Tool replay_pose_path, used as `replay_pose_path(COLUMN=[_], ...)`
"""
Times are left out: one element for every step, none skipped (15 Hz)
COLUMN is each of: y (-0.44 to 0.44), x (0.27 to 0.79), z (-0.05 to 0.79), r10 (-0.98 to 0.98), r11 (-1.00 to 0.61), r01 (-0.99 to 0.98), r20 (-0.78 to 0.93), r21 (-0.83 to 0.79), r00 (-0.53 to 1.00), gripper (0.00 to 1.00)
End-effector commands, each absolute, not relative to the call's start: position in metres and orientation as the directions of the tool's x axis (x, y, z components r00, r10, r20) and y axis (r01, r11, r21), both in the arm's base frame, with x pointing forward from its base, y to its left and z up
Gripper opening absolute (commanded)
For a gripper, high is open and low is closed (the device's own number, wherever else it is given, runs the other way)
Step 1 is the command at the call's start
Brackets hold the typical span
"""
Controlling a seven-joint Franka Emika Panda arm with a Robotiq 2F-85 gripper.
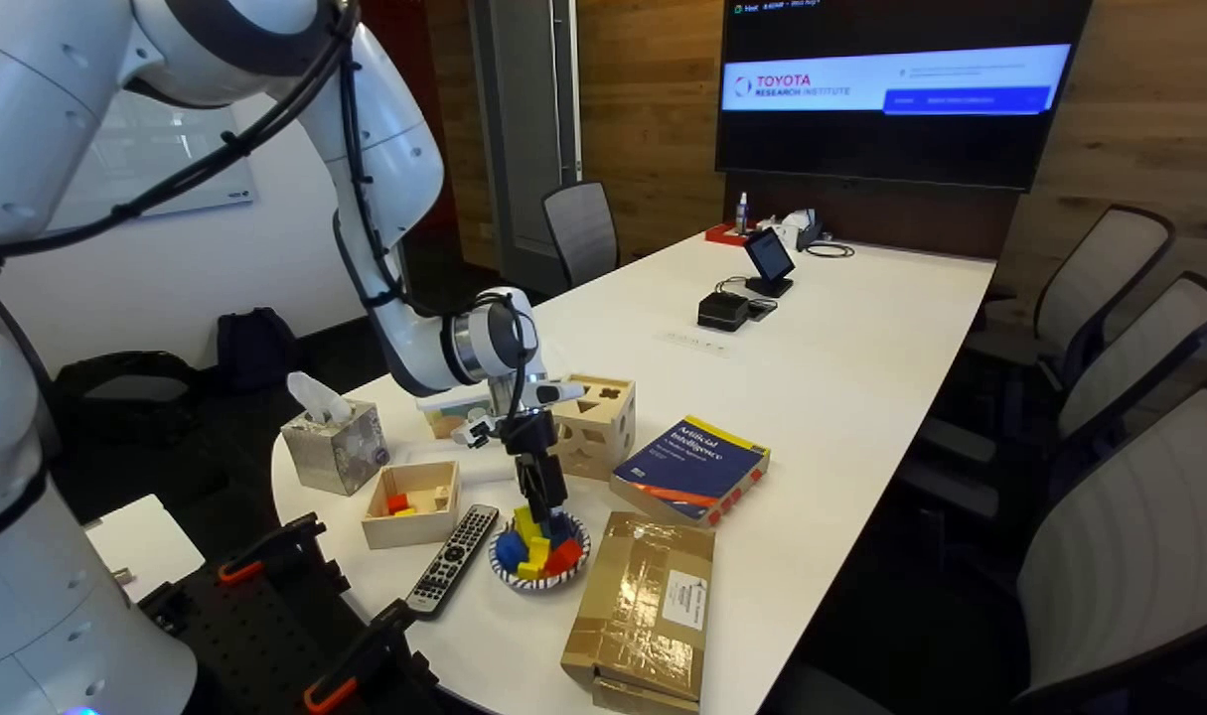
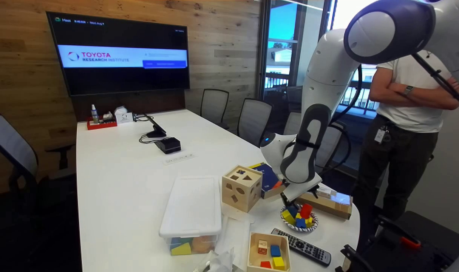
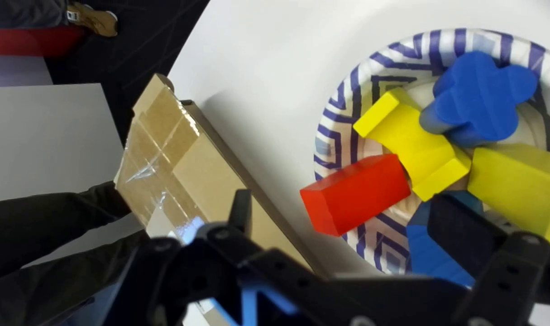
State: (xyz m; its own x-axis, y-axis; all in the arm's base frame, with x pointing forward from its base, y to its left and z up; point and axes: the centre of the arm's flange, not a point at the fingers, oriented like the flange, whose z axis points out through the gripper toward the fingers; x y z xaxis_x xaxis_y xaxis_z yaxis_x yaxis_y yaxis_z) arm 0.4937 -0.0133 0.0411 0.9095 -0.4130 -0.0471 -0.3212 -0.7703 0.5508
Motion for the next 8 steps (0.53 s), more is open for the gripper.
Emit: replay_pose_path(y=[-0.0143,-0.0149,-0.0150,-0.0150,-0.0150,-0.0150,-0.0150,-0.0151], x=[0.4927,0.4921,0.4921,0.4922,0.4923,0.4923,0.4923,0.4926], z=[0.0414,0.0418,0.0422,0.0425,0.0427,0.0427,0.0427,0.0432], r10=[-0.414,-0.414,-0.415,-0.414,-0.414,-0.414,-0.414,-0.415], r11=[-0.771,-0.771,-0.771,-0.771,-0.771,-0.771,-0.771,-0.771], r01=[-0.323,-0.323,-0.324,-0.324,-0.324,-0.325,-0.325,-0.324], r20=[-0.046,-0.046,-0.046,-0.045,-0.045,-0.045,-0.045,-0.046], r21=[0.550,0.549,0.549,0.548,0.548,0.548,0.548,0.548], r00=[0.909,0.909,0.909,0.909,0.909,0.909,0.909,0.909], gripper=[1.00,1.00,1.00,1.00,1.00,1.00,1.00,1.00])
